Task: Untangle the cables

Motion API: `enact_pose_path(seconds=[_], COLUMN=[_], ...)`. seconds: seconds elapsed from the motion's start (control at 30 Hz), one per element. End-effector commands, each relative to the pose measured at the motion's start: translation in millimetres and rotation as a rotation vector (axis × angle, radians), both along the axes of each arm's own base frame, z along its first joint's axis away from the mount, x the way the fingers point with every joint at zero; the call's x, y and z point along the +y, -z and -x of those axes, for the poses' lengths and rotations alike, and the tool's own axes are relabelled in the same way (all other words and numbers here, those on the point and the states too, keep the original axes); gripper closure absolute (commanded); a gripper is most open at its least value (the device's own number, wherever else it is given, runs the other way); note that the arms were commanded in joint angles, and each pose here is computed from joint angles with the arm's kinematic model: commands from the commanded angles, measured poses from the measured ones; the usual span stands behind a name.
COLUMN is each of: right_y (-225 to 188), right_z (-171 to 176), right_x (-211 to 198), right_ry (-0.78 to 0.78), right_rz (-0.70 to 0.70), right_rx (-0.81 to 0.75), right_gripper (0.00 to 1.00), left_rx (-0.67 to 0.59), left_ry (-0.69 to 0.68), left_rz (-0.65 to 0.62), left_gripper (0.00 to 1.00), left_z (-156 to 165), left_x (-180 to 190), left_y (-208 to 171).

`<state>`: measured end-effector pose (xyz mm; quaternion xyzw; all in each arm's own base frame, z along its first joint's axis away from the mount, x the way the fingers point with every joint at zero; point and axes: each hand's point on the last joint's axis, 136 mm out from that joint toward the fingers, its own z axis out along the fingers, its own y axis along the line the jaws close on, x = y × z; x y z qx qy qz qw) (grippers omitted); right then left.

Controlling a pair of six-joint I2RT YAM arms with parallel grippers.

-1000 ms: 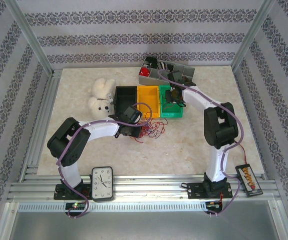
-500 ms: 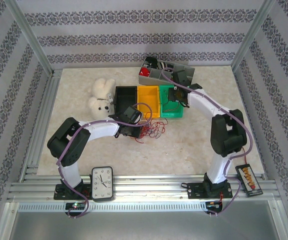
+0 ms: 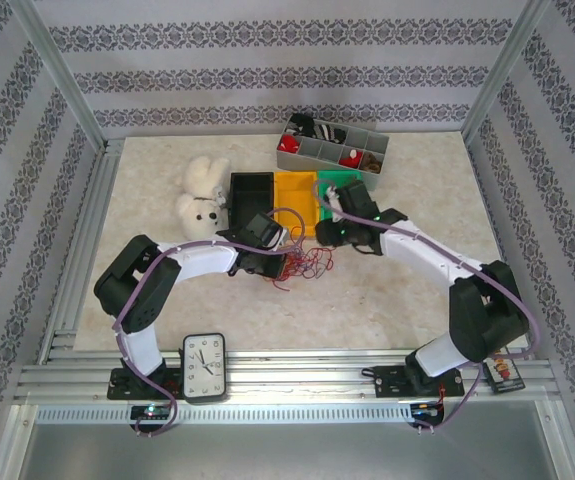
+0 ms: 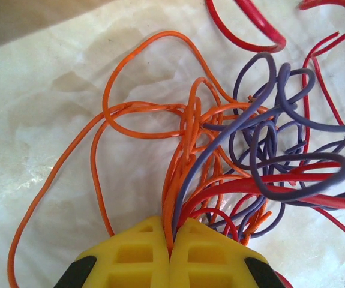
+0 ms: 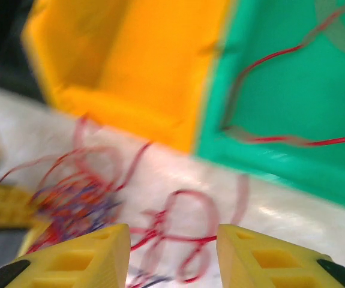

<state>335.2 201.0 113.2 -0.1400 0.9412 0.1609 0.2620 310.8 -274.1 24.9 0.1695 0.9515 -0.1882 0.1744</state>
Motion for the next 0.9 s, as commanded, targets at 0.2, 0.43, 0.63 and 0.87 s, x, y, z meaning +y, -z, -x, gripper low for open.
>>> enact_pose_path(seconds=[0.2,0.43,0.63,0.87], right_y=[31.3,43.6,56.6,55.7], right_z=[36.2,27.3,21.2,15.5], right_x=[12.6,9.9,12.6,-5.8], right_ry=[-0.057,-0.013,0.014,0.108], right_rz=[-0.025,-0.010,-0.035,-0.048], right_rx=[0.091,0.095,0.133,0.113], right_gripper=[0.56,0.58,0.67,0.94], left_rx=[0.081,0.081,0.079,0.086], left_ry=[0.038,0.039,0.037,0.037], left_rz=[-0.030,-0.027,-0.033,-0.042], left_gripper=[1.00,1.00,1.00,1.00], left_z=[25.9,26.0,25.8,26.7], left_x=[7.4,7.1,8.2,9.4], left_y=[17.8,17.2,17.8,21.3])
